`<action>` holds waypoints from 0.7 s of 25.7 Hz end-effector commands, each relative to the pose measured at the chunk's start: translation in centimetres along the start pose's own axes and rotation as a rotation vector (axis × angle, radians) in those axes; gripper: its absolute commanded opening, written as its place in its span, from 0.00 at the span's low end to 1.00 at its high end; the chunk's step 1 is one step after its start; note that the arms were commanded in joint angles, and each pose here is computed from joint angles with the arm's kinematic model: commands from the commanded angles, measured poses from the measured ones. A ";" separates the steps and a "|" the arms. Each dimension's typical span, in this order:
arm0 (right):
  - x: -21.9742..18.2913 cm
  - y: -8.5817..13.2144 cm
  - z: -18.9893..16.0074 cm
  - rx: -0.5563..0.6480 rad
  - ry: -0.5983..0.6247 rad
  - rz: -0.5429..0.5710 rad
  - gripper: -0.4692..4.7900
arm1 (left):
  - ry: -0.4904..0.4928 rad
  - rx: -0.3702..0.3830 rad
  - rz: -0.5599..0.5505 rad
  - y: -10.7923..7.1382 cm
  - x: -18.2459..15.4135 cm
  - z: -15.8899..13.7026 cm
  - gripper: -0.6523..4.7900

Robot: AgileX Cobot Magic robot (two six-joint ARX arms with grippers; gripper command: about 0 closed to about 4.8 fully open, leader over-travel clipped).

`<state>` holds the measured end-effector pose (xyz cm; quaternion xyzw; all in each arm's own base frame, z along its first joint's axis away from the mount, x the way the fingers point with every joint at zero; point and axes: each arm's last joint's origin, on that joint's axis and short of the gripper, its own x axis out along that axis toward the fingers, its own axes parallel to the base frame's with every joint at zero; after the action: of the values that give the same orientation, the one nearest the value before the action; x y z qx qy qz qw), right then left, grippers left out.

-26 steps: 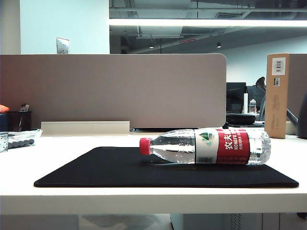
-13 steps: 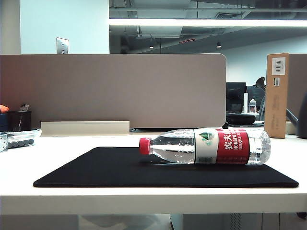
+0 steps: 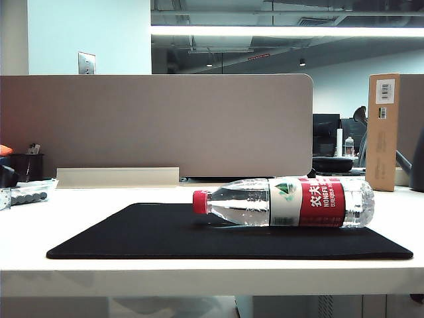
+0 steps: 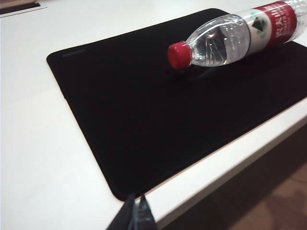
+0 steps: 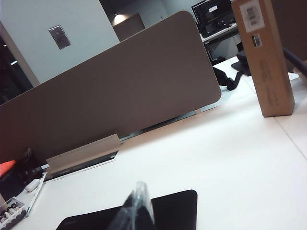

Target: Stand the plastic bottle up on the black mouse pad.

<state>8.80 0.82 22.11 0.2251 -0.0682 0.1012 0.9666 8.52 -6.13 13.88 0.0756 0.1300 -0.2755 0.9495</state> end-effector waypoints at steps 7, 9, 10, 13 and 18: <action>7.2 3.3 6.0 -0.165 0.382 0.233 0.09 | -0.101 -0.005 -0.022 -0.2 -0.6 0.8 0.11; 10.5 3.7 6.2 -0.201 0.549 0.248 0.09 | -0.129 -0.008 -0.021 -0.2 -0.8 1.0 0.11; 12.5 4.0 6.1 -0.222 0.651 0.257 0.11 | -0.147 -0.010 -0.020 -0.1 -0.9 1.1 0.11; 16.2 5.0 5.2 -0.291 0.816 0.313 0.24 | -0.179 -0.013 -0.019 -0.1 -1.1 1.3 0.11; 21.1 7.5 2.8 -0.450 1.017 0.474 0.60 | -0.189 -0.014 -0.019 -0.1 -1.2 1.4 0.11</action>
<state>26.61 8.55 31.64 -0.0377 0.3241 0.3632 0.8727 7.77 -5.87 15.33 0.0446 0.0471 -0.2882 0.9554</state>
